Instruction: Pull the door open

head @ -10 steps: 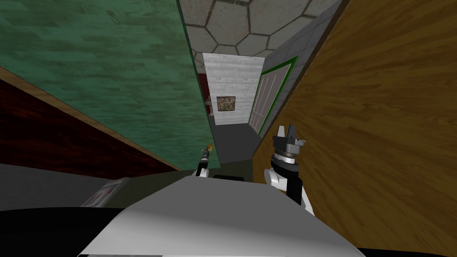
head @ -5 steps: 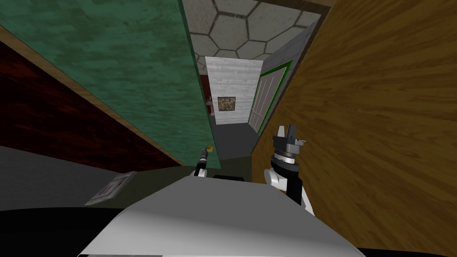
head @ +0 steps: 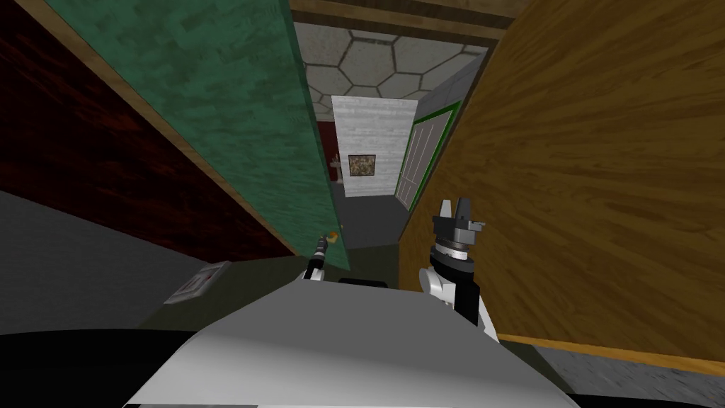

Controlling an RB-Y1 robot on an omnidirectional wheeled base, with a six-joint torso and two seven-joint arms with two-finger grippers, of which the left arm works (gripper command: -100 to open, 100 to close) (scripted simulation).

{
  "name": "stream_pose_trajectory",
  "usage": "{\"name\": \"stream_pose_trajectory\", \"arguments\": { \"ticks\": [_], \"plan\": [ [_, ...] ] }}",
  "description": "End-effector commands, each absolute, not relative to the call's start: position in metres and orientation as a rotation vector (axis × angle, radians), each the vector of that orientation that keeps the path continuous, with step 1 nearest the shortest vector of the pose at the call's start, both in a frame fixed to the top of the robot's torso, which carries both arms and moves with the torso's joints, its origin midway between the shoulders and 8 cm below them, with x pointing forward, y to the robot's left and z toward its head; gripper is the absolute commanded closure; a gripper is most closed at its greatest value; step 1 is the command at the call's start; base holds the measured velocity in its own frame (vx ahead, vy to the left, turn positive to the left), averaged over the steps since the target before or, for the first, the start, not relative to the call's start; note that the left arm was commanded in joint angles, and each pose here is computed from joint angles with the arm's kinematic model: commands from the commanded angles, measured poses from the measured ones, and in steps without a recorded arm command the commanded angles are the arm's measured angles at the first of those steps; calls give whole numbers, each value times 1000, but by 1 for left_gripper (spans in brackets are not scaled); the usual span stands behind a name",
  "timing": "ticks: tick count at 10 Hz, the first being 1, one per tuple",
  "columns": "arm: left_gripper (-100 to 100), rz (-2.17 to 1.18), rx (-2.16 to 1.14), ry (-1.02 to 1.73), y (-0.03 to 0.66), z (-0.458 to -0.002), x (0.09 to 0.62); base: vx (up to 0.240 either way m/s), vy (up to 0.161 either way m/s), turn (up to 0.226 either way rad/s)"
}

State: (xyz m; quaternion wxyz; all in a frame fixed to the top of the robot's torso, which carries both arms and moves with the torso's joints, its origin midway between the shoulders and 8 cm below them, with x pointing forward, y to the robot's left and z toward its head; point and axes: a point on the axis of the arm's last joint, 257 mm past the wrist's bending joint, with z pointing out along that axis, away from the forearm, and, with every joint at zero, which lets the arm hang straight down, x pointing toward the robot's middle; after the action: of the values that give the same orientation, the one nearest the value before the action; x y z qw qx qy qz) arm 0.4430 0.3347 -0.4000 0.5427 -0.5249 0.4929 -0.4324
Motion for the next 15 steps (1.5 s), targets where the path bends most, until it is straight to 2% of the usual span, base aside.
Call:
{"name": "stream_pose_trajectory", "arguments": {
  "ticks": [1, 6, 11, 13, 15],
  "plan": [
    [100, -1010, -1229, 1177, 351, -397, 439, -90, 9, 11],
    [100, -1015, -1196, 1219, 362, -397, 435, -31, 13, -30],
    [100, -1124, -1246, 1148, 337, -392, 437, 87, 56, -234],
    [100, -1111, -1256, 1145, 342, -394, 433, 127, 19, -91],
    [100, -1115, -1253, 1135, 355, -392, 426, -116, 51, -208]
  ]
}}
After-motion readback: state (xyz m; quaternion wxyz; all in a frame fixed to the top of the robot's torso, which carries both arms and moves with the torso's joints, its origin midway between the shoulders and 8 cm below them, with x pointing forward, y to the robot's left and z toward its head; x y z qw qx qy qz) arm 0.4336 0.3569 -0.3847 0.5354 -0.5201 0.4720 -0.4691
